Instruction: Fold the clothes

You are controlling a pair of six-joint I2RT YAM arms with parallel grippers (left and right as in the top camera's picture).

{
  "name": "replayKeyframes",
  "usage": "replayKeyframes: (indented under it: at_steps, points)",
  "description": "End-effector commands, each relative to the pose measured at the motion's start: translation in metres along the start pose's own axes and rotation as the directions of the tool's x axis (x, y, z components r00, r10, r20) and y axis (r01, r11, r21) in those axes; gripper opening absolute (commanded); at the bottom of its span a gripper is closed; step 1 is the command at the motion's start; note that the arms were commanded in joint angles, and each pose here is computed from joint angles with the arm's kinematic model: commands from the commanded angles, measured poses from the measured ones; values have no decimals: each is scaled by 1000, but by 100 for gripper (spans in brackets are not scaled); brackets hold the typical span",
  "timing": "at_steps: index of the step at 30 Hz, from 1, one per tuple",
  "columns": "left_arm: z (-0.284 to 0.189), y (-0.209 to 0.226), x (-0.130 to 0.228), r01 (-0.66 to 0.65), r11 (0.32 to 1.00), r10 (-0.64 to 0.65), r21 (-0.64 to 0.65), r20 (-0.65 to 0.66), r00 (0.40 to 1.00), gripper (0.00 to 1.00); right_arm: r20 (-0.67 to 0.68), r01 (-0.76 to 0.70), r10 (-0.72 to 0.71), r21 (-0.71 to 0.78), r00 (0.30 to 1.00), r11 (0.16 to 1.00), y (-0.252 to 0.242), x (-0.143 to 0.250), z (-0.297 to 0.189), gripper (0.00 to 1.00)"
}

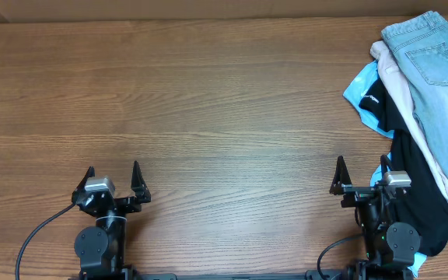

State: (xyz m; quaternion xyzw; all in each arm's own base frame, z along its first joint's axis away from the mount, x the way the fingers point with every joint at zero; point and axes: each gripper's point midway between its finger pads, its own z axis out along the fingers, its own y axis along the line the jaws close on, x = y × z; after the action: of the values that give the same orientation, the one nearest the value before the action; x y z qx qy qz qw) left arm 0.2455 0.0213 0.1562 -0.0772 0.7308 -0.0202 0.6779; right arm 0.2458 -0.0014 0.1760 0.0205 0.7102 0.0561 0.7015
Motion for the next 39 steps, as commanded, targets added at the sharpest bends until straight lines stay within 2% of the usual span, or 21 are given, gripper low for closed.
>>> replayKeyframes:
  at_steps: [1,12,23,34,39]
  points:
    - [0,1,1,14,1000,-14,-5,-1,1000,100,5,5,-5,6,1000,1000,-1,2,0,100]
    - [0,1,1,14,1000,-14,-5,-1,1000,100,6,6,-6,12,1000,1000,-2,1,0,100]
    - [0,4,1,14,1000,-14,-20,0,1000,100,96,17,-21,37,995,999,-5,-21,-1,100]
    - [0,10,-1,0,998,1,-56,11,1000,100,119,23,-25,14,993,1000,-1,-26,-2,100]
    - [-1,7,-18,5,999,-1,-41,78,997,100,177,40,-35,-26,984,999,7,-41,-4,100]
